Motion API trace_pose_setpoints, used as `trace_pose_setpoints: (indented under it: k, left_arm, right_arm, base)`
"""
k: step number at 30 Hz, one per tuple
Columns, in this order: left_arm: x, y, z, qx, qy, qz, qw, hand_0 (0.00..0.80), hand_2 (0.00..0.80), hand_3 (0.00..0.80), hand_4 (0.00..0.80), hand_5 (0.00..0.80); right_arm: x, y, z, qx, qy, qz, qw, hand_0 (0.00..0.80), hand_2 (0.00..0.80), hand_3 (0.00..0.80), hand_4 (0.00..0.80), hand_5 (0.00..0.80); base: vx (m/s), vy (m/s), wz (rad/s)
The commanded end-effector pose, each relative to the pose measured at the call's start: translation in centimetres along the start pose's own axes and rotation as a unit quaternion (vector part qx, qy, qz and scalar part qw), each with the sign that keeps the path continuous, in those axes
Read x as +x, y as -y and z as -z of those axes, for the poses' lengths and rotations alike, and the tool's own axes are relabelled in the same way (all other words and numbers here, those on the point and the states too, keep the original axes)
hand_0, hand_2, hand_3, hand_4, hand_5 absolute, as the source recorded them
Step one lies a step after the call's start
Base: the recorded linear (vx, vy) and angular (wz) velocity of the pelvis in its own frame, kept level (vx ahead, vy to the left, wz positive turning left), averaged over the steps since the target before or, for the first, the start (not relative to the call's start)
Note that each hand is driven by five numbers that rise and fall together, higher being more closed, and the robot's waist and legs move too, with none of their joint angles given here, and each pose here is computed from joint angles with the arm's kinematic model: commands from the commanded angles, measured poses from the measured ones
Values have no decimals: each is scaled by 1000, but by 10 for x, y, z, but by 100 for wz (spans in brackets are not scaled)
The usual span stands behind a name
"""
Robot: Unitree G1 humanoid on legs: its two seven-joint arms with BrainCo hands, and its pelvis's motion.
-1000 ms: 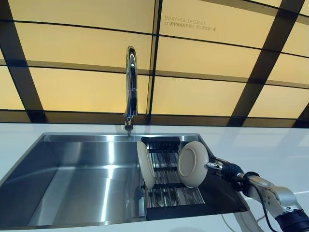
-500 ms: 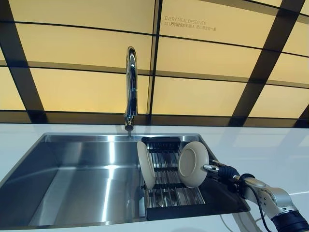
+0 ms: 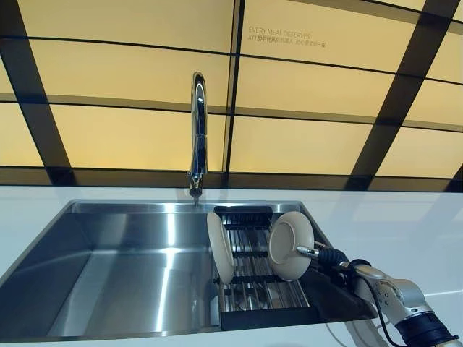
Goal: Take plates into dishwasher
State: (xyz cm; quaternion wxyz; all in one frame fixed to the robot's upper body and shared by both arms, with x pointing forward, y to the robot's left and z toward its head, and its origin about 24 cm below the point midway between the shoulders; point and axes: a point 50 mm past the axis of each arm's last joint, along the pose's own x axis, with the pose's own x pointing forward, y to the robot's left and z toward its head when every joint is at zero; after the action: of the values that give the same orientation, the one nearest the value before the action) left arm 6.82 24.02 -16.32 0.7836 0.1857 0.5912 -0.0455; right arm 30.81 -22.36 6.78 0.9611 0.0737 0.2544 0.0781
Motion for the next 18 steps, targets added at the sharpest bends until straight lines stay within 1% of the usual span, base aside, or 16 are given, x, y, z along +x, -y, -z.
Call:
trace_pose_setpoints:
  k: [1, 8, 9, 10, 11, 12, 13, 14, 18]
  left_arm:
    - [4, -16, -48, 29, 69, -14, 997, 0, 0, 0, 0, 0]
    - [4, -12, -50, 34, 70, -11, 997, 0, 0, 0, 0, 0]
    - [4, -12, -50, 34, 69, -11, 997, 0, 0, 0, 0, 0]
    - [4, -12, -50, 34, 69, -11, 997, 0, 0, 0, 0, 0]
    - [5, -12, -50, 34, 69, -10, 997, 0, 0, 0, 0, 0]
    - [5, -12, -50, 34, 69, -10, 997, 0, 0, 0, 0, 0]
    - [5, -12, -50, 35, 68, -10, 997, 0, 0, 0, 0, 0]
    - [5, -11, -50, 35, 68, -9, 997, 0, 0, 0, 0, 0]
    - [5, -11, -51, 37, 69, -8, 997, 0, 0, 0, 0, 0]
  right_arm:
    - [10, -17, -34, 8, 50, -21, 999, 0, 0, 0, 0, 0]
    - [12, -15, -45, 15, 59, 9, 998, 0, 0, 0, 0, 0]
    - [13, -13, -46, 15, 59, 15, 998, 160, 160, 160, 160, 160]
    - [13, -13, -46, 15, 59, 15, 998, 160, 160, 160, 160, 160]
    - [13, -12, -48, 15, 60, 19, 998, 433, 433, 433, 433, 433]
    - [13, -12, -48, 16, 61, 21, 998, 521, 521, 521, 521, 521]
    - [13, -10, -50, 15, 63, 26, 998, 781, 781, 781, 781, 781]
    - [13, -10, -51, 15, 63, 29, 997, 800, 800, 800, 800, 800]
    - [12, -5, -60, 5, 74, 45, 996, 800, 800, 800, 800, 800]
  base:
    - [0, 0, 0]
    - [0, 0, 0]
    - [0, 0, 0]
    - [0, 0, 0]
    - [0, 0, 0]
    - [0, 0, 0]
    - [0, 0, 0]
    - [0, 0, 0]
    - [0, 0, 0]
